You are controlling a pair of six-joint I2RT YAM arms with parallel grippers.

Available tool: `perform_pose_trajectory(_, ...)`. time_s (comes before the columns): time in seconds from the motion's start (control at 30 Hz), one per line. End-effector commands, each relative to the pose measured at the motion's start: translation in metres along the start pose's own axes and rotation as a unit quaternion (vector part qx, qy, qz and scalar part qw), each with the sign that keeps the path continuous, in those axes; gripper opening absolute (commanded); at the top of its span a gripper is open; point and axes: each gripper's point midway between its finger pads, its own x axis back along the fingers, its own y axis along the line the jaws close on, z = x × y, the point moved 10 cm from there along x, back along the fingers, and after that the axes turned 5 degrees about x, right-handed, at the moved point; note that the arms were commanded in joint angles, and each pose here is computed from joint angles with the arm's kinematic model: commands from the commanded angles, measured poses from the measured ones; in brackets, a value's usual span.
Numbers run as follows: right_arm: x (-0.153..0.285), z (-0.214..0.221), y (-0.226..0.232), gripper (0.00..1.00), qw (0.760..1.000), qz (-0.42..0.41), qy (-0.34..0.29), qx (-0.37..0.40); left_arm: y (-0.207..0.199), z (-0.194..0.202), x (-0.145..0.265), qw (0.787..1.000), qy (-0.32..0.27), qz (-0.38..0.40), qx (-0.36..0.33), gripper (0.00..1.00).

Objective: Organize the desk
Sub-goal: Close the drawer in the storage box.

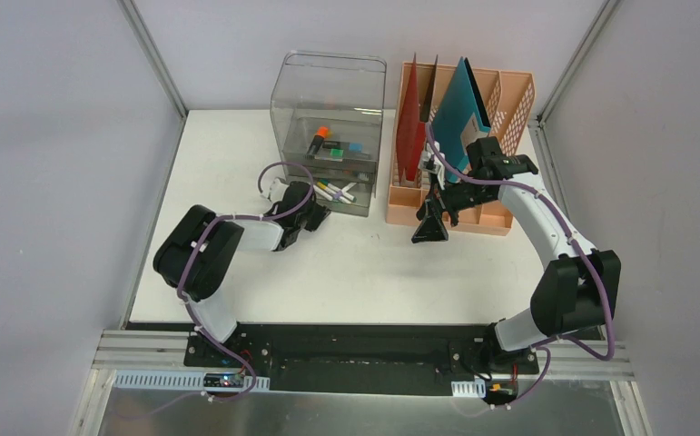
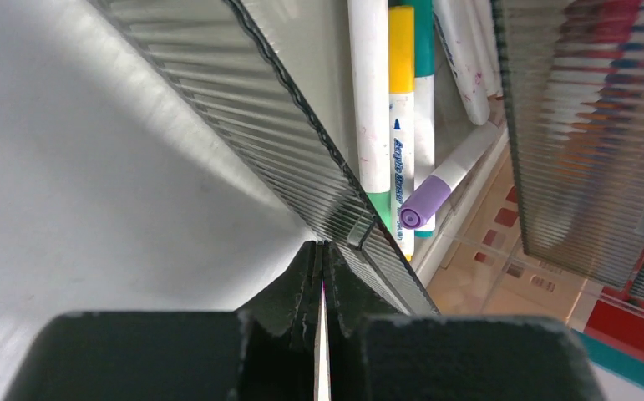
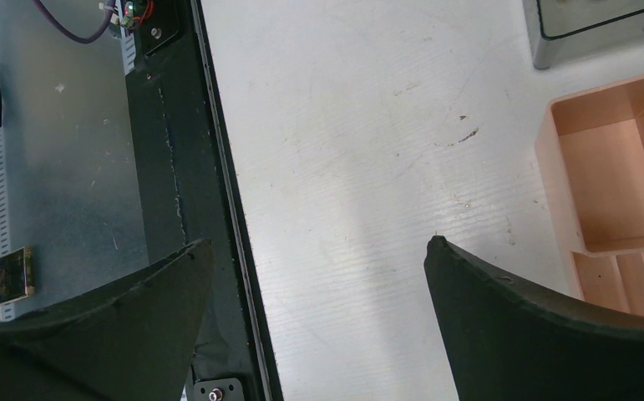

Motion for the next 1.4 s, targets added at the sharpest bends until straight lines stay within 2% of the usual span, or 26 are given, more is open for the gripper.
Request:
perform_pose_trajectory(0.0, 0.005, -0.007, 0.006, 1.0, 0.999, 0.009, -0.012, 0.04, -0.025, -0.011, -0.01, 0.995, -0.048, 0.077, 0.028, 0.05)
perform_pose_trajectory(0.17, 0.005, -0.007, 0.006, 1.0, 0.999, 0.008, -0.012, 0.041, -0.03, -0.011, -0.017, 0.993, -0.054, 0.106, 0.023, 0.21)
perform_pose_trajectory(0.33, 0.005, -0.007, 0.006, 1.0, 0.999, 0.008, -0.011, 0.041, -0.034, -0.01, -0.026, 0.992, -0.05, 0.118, 0.02, 0.32)
perform_pose_trajectory(0.87, 0.006, -0.006, 0.006, 1.0, 0.999, 0.012, -0.009, 0.044, -0.044, -0.019, -0.049, 0.989, -0.054, 0.14, -0.001, 0.45)
perform_pose_trajectory(1.07, 0.008, -0.006, 0.005, 1.0, 0.999, 0.018, -0.007, 0.043, -0.041, -0.022, -0.047, 0.985, -0.047, 0.168, -0.013, 0.46)
perform_pose_trajectory(1.23, 0.014, -0.006, 0.006, 1.0, 0.998, 0.029, -0.009, 0.049, -0.034, -0.023, -0.026, 0.974, -0.05, 0.211, -0.064, 0.49)
perform_pose_trajectory(1.37, 0.021, -0.007, 0.008, 1.0, 0.998, 0.036, -0.011, 0.056, -0.024, -0.022, 0.002, 0.951, -0.046, 0.276, -0.13, 0.54)
